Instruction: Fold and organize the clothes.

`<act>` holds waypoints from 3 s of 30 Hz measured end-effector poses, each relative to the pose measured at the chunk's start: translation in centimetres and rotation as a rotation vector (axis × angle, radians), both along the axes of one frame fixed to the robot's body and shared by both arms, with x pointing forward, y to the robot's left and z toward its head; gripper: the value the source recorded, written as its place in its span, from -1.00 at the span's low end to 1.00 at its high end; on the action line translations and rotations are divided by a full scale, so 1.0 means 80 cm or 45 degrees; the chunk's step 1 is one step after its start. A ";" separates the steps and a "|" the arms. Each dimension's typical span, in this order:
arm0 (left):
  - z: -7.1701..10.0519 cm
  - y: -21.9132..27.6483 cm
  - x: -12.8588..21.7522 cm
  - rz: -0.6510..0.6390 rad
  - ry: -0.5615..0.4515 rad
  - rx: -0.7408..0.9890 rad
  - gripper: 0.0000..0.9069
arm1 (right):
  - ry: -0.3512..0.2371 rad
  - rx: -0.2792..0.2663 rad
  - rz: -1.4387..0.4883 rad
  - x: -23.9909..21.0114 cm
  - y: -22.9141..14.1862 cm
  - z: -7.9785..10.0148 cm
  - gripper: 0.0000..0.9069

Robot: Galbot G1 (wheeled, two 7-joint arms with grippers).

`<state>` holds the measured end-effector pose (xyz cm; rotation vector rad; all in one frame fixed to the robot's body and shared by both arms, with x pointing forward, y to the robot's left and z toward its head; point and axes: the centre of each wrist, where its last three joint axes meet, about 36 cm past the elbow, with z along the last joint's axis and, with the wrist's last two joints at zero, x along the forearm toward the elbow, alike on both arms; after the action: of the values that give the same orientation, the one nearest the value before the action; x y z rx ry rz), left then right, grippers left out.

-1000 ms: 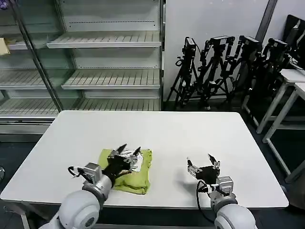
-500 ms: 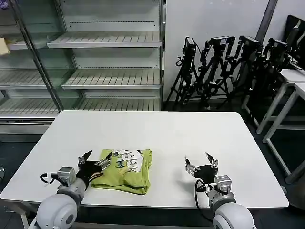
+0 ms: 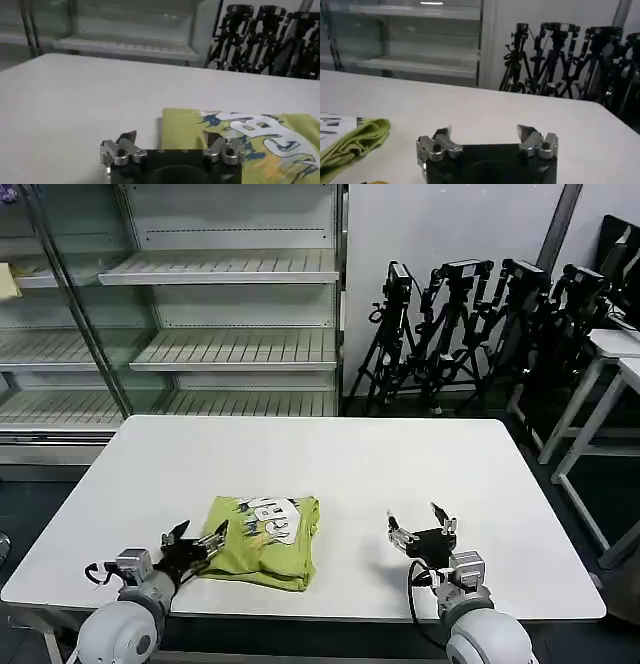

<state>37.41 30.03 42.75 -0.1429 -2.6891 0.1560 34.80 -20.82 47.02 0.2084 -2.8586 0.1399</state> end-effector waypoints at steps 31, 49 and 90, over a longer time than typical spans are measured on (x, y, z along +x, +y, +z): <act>-0.023 -0.009 0.001 -0.061 0.008 -0.076 -0.98 | 0.008 0.001 0.004 -0.003 0.005 -0.001 1.00; 0.078 0.172 0.009 0.118 -0.023 0.419 -0.98 | -0.026 0.015 0.034 -0.002 0.016 0.011 1.00; 0.056 -0.194 -0.040 -0.318 -0.252 0.219 -0.98 | -0.102 -0.050 -0.040 -0.004 -0.019 0.039 1.00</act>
<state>34.22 14.48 47.25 -0.4590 -2.8337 -0.1749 34.45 -22.32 50.12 0.1536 -2.9338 0.2026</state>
